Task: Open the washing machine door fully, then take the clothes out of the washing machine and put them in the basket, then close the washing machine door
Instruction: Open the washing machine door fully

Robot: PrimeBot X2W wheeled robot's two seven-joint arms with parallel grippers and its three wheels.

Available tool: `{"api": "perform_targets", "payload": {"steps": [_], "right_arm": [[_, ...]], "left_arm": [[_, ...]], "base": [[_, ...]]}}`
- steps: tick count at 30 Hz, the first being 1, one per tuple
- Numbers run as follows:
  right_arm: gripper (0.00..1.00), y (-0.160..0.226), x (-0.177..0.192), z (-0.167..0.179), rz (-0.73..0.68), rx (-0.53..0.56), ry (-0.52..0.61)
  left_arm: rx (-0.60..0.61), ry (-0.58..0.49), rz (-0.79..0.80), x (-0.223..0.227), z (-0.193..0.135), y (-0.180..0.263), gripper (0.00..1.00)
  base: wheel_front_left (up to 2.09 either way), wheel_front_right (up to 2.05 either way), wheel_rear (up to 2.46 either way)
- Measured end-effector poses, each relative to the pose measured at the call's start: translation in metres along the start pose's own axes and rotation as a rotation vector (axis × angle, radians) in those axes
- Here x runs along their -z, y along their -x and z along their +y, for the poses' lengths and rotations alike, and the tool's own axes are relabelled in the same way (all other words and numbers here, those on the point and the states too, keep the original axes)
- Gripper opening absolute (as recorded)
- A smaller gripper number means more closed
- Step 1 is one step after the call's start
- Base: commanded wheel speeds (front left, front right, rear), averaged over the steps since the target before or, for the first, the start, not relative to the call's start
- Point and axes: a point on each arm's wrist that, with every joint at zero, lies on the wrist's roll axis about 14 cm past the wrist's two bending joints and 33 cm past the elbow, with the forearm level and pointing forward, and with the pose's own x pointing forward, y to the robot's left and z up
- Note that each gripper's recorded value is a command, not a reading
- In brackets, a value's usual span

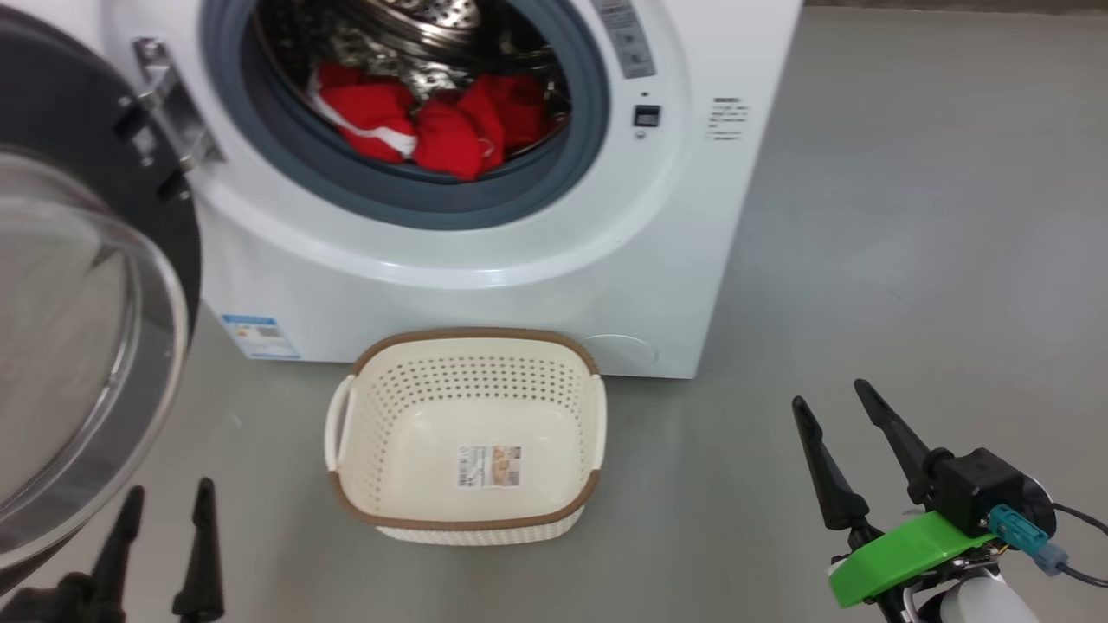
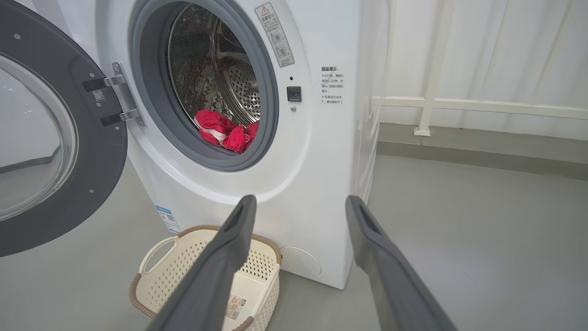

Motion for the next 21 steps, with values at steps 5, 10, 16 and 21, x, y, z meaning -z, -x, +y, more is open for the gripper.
{"api": "perform_targets", "payload": {"steps": [5,10,16,21], "right_arm": [[1.00,0.018,-0.004,-0.023,-0.012,0.083,-0.004],[1.00,0.035,-0.007,-0.042,-0.023,0.151,-0.004],[1.00,0.050,-0.016,-0.062,-0.049,0.220,0.003],[1.00,0.060,-0.020,-0.074,-0.061,0.264,0.006]], "left_arm": [[0.095,0.011,0.020,0.008,-0.032,-0.005,1.00],[0.158,0.034,0.036,0.014,-0.054,-0.011,1.00],[0.238,0.048,0.037,0.014,-0.082,-0.017,1.00],[0.280,0.055,0.041,0.016,-0.097,-0.021,1.00]], "base": [[0.00,0.00,0.00],[0.00,0.00,0.00],[0.00,0.00,0.00],[0.00,0.00,0.00]]}}
